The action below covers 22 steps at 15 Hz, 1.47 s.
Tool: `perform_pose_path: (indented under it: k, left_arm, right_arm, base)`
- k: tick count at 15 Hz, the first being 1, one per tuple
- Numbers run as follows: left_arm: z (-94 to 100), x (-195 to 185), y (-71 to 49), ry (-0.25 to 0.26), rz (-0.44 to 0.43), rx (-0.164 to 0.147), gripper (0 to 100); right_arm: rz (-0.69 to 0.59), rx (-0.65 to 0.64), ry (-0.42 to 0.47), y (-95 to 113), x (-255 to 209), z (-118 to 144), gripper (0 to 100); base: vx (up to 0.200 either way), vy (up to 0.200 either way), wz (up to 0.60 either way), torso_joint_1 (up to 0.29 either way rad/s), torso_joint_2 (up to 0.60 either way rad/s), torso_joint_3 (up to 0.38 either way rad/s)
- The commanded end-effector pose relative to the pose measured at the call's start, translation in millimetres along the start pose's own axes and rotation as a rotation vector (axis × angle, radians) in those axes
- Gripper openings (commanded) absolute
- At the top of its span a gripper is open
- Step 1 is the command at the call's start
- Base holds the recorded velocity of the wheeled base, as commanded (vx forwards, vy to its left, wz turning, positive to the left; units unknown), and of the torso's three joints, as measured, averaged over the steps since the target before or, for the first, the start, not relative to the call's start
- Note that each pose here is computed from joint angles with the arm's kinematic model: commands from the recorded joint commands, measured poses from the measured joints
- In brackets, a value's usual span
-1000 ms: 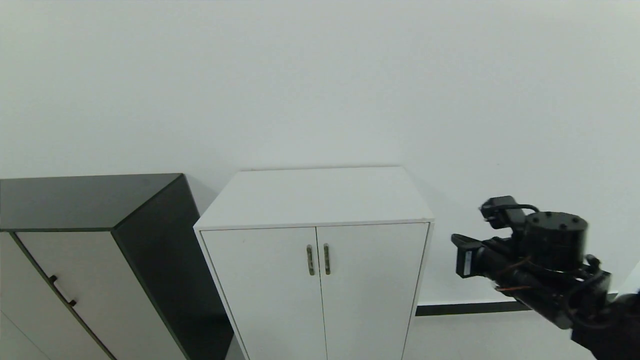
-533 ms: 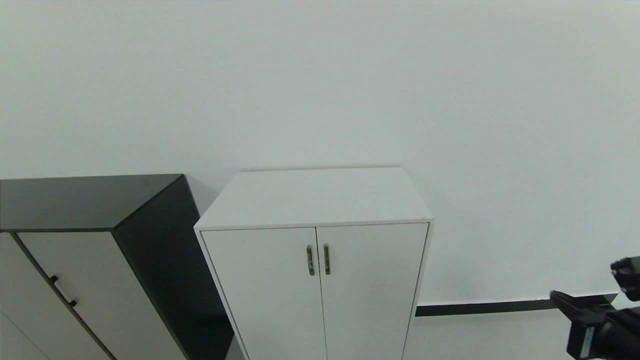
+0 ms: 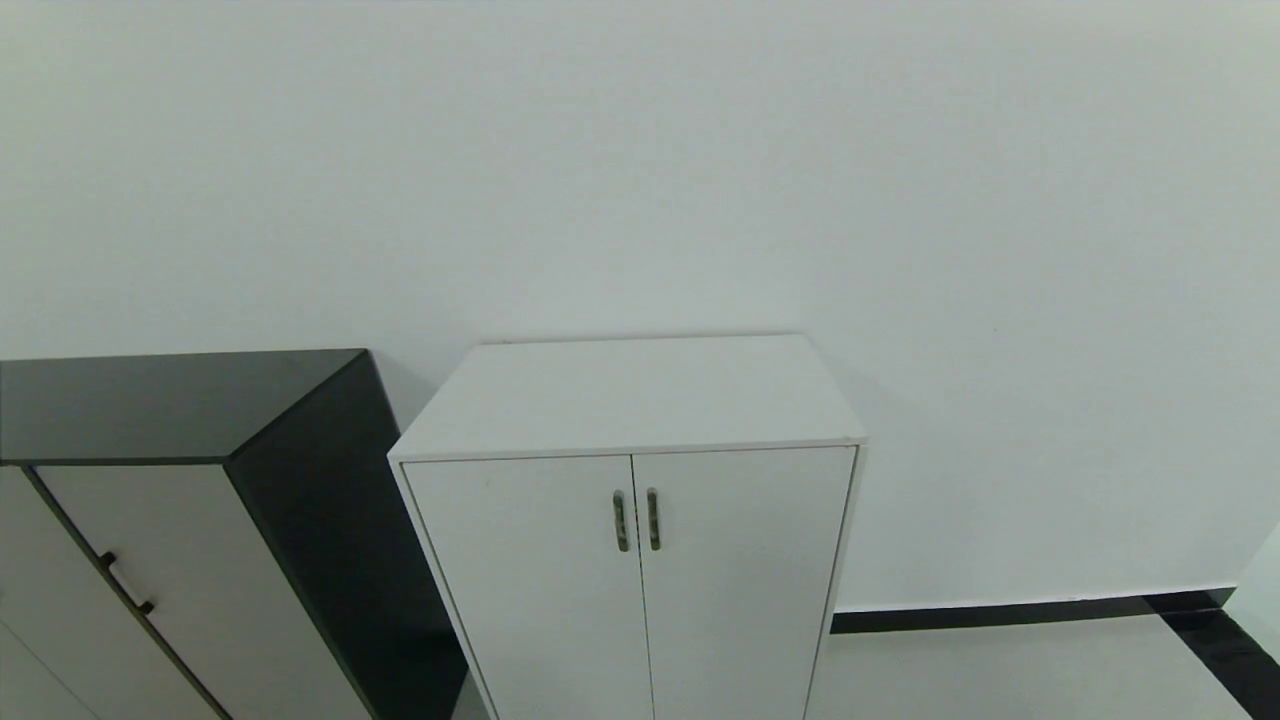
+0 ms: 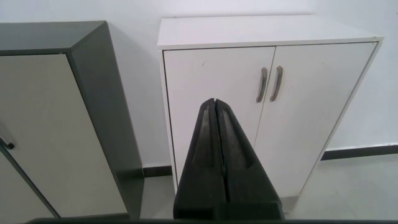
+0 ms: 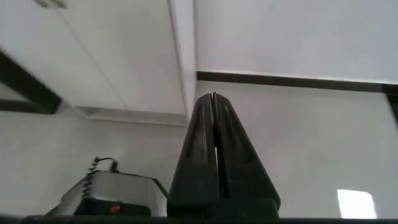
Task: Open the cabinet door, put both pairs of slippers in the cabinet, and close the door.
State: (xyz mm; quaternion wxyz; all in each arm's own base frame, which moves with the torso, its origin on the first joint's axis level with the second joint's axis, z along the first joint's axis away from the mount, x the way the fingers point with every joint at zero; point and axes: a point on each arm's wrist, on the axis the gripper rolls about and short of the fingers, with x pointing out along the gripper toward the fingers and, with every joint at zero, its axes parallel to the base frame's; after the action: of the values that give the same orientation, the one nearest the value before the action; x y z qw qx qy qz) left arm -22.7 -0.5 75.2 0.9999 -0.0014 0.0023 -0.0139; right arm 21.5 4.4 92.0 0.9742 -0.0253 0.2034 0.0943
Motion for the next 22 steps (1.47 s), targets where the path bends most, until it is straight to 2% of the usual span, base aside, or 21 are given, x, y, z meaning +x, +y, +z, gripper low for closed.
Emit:
perform_pose_path:
  k: [1, 4, 5, 9, 12, 16, 18, 20, 22]
  left_arm:
    - [0.0, 0.0, 0.0, 0.0, 0.0, -0.002, 0]
    - [0.0, 0.0, 0.0, 0.0, 0.0, -0.002, 0]
    - [0.0, 0.0, 0.0, 0.0, 0.0, -0.002, 0]
    - [0.0, 0.0, 0.0, 0.0, 0.0, 0.0, 0]
    - [0.0, 0.0, 0.0, 0.0, 0.0, -0.002, 0]
    - [0.0, 0.0, 0.0, 0.0, 0.0, 0.0, 0]
    - [0.0, 0.0, 0.0, 0.0, 0.0, 0.001, 0]
    - [0.0, 0.0, 0.0, 0.0, 0.0, 0.001, 0]
    - [0.0, 0.0, 0.0, 0.0, 0.0, 0.001, 0]
  right_arm:
    - [0.087, 0.007, -0.135, -2.8, -22.4, -14.1, 0]
    - [0.13, -0.032, -0.177, -2.4, -25.6, -15.6, 0]
    - [0.192, -0.048, -0.209, -0.3, -28.3, -17.6, 0]
    - [0.146, -0.088, -0.255, -0.1, -31.4, -19.5, 0]
    - [0.017, -0.042, -0.22, -0.5, -29.2, -17.8, 0]
    - [-0.194, 0.008, -0.22, 0.7, -29.9, -18.2, 0]
    - [-0.257, 0.023, -0.278, 2.8, -34.2, -21.1, 0]
    - [-0.249, 0.012, -0.374, 4.4, -40.4, -26.4, 0]
    - [-0.236, 0.055, -0.398, 4.4, -41.1, -27.4, 0]
  base:
    - [0.0, 0.0, 0.0, 0.0, 0.0, 0.0]
    - [0.0, 0.0, 0.0, 0.0, 0.0, 0.0]
    - [0.0, 0.0, 0.0, 0.0, 0.0, 0.0]
    - [0.0, 0.0, 0.0, 0.0, 0.0, 0.0]
    - [0.0, 0.0, 0.0, 0.0, 0.0, 0.0]
    - [0.0, 0.0, 0.0, 0.0, 0.0, 0.0]
    - [0.0, 0.0, 0.0, 0.0, 0.0, 0.0]
    - [0.0, 0.0, 0.0, 0.0, 0.0, 0.0]
    - [0.0, 0.0, 0.0, 0.0, 0.0, 0.0]
